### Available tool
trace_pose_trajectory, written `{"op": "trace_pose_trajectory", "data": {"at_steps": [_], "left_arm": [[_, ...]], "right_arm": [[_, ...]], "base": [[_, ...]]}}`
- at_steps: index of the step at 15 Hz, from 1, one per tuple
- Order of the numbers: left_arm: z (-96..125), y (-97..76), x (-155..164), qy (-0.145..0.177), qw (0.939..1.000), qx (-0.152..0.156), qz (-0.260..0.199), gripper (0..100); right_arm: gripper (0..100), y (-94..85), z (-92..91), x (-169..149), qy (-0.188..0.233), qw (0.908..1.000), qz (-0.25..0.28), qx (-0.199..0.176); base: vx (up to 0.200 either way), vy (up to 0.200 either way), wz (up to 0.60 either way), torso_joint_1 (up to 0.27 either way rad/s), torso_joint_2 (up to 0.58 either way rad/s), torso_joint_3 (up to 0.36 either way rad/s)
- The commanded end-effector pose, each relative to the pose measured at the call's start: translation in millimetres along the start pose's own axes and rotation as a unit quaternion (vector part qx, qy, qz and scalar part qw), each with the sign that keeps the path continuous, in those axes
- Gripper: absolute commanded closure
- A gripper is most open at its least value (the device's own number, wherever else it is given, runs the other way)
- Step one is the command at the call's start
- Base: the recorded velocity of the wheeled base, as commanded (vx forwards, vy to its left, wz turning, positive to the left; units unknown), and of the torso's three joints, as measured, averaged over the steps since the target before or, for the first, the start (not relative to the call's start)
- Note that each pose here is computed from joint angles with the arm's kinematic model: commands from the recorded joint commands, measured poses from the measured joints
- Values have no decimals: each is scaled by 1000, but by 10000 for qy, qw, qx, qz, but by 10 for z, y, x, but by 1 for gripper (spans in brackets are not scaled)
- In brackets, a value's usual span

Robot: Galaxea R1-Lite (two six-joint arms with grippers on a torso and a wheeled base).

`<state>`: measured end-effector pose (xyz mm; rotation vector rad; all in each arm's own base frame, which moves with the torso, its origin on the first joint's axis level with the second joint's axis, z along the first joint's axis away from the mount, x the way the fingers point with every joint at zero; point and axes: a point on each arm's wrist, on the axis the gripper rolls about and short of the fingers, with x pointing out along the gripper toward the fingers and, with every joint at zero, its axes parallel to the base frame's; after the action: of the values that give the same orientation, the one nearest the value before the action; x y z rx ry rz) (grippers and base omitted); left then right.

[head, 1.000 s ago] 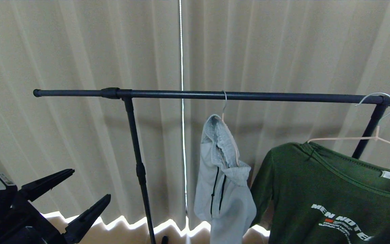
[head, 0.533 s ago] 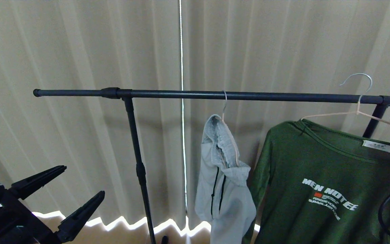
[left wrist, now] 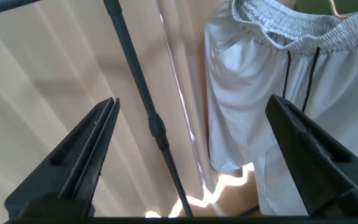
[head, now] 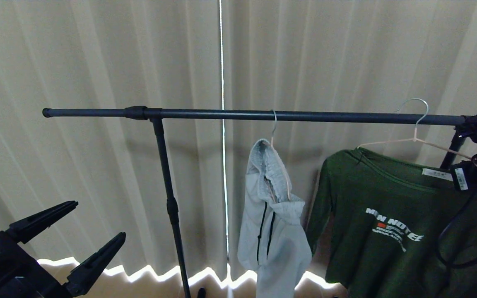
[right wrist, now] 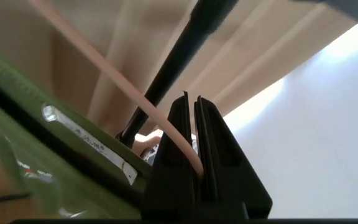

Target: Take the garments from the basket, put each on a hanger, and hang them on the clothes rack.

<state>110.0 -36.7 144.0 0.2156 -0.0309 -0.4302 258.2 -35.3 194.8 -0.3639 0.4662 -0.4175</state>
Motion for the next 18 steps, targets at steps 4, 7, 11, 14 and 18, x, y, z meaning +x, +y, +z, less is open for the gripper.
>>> {"op": "trace_pose_trajectory", "data": {"at_steps": [4,7,11,14,18], "left_arm": [[1,-1,-1,-4,10000,1,-3,0],[1,-1,-1,-4,10000,1,-3,0],[1,1,-1,-2,10000,-6,4,0],[-7,3,3,31,10000,-3,12,0],[3,6,-10,-10,9999,149,37,0]], "right_arm": [[100,249,4,-22,-27,9989,408,-223],[100,379,-24,-94,-57,9972,662,-354],[100,427,-84,-153,-70,9960,791,-399],[0,442,-203,-207,-206,9960,797,-342],[0,597,-280,-389,-728,9860,1454,-360]], "base": [[0,0,0,0,0,0],[0,0,0,0,0,0],[0,0,0,0,0,0],[0,0,0,0,0,0],[0,0,0,0,0,0]]}}
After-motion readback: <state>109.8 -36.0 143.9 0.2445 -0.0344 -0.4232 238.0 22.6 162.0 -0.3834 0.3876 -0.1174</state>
